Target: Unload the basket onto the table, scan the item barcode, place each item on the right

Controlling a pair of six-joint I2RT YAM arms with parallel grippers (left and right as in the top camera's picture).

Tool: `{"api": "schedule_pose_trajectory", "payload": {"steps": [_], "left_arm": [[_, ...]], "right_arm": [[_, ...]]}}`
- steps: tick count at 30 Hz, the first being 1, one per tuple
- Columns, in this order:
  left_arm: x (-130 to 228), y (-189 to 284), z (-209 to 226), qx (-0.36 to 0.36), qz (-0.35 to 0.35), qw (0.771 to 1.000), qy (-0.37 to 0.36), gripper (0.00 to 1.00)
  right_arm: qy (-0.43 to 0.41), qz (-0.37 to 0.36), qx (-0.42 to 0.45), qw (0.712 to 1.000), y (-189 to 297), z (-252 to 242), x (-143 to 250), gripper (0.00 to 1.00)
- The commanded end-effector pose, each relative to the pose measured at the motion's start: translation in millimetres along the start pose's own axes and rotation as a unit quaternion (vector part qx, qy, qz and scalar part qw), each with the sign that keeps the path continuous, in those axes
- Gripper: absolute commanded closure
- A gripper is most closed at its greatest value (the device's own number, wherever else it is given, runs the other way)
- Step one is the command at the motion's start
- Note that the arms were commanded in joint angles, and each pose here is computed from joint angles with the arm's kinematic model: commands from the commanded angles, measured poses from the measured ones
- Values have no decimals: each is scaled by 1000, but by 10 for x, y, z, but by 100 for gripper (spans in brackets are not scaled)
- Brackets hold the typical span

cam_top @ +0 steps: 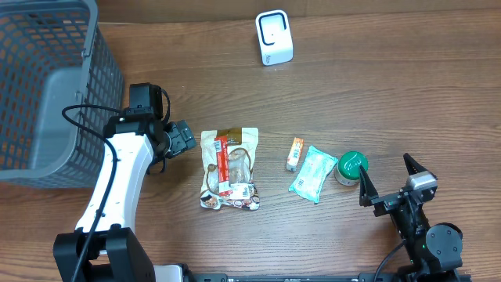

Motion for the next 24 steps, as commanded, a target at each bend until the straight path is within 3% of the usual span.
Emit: {"api": "schedule_pose_trajectory", "payload": {"steps": [1, 24], "left_arm": [[-57, 43, -9, 0, -13, 1000, -4, 0], [-57, 43, -9, 0, -13, 1000, -4, 0]], "right_arm": [[1, 1, 5, 1000, -3, -10, 30, 0], [-29, 1, -9, 1000, 28, 12, -78, 0]]}}
Point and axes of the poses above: each gripper's point midway between its finger pads, its own y axis back along the fingers, its own z axis along the line the jaws close on, x = y × z, the point moved 6 cm from there along y, back along the fingers, and after that the axes turned 10 degrees about y, right-handed, at the moved point
